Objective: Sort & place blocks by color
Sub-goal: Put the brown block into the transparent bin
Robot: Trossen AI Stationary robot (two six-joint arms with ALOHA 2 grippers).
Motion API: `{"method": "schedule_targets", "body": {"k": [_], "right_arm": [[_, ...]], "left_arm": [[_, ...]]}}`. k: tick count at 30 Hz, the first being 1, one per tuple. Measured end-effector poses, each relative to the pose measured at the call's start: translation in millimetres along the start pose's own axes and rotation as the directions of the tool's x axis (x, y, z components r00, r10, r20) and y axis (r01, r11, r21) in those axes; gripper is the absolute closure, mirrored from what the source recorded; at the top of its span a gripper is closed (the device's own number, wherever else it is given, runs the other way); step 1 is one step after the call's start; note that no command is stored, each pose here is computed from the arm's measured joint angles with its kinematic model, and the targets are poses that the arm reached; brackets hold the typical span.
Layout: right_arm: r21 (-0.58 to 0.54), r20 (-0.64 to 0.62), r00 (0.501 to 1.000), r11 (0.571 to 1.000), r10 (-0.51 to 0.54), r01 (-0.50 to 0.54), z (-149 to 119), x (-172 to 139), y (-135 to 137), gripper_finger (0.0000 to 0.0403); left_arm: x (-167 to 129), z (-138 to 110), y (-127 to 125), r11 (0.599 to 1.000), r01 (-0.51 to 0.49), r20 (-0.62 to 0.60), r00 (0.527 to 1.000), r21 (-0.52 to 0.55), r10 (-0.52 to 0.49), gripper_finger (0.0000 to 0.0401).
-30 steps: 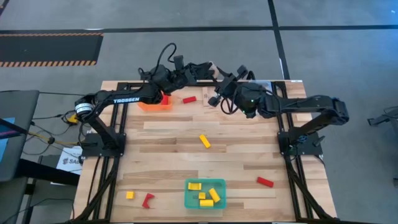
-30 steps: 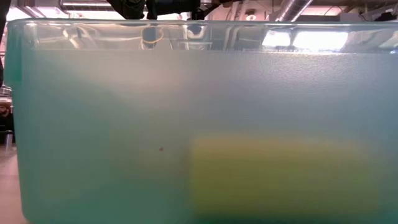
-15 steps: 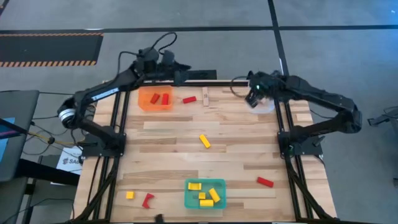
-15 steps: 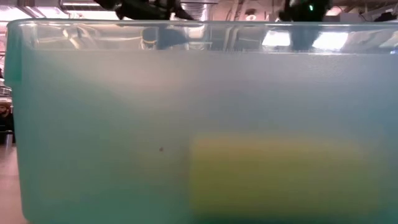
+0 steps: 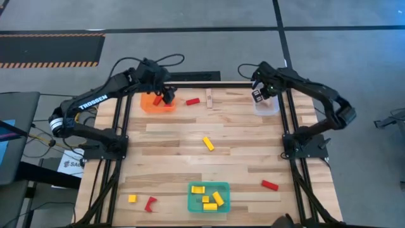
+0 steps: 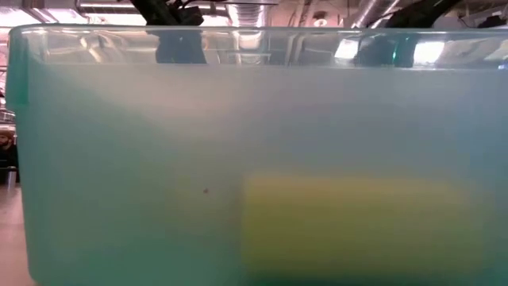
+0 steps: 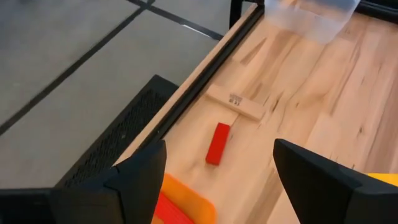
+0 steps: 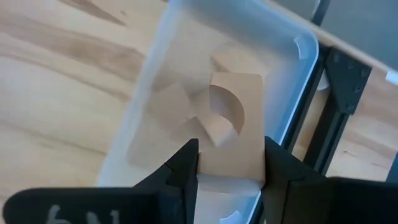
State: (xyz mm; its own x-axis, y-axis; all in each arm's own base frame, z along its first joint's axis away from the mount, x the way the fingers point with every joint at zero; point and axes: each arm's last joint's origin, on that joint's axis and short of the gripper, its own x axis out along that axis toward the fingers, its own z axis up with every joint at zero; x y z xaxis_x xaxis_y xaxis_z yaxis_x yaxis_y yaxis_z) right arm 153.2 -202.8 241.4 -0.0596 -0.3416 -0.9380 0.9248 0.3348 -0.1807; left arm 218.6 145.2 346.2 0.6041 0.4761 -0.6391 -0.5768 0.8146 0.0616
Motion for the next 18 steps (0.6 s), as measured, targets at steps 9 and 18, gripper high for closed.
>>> {"method": "schedule_targets", "body": {"k": [9, 18], "right_arm": [[0.093, 0.038, 0.999, 0.996, -0.003, -0.001, 26, 41, 6, 0.0275], [0.089, -0.068, 0.998, 0.996, 0.006, 0.0, 28, 74, 11, 0.0253]], "left_arm": [[0, 0, -3, 1.0, 0.001, 0.001, 1.0, 0.007, -0.001, 0.0121], [0, 0, -2, 1.0, 0.0, 0.0, 1.0, 0.007, 0.0, 0.0121]]}}
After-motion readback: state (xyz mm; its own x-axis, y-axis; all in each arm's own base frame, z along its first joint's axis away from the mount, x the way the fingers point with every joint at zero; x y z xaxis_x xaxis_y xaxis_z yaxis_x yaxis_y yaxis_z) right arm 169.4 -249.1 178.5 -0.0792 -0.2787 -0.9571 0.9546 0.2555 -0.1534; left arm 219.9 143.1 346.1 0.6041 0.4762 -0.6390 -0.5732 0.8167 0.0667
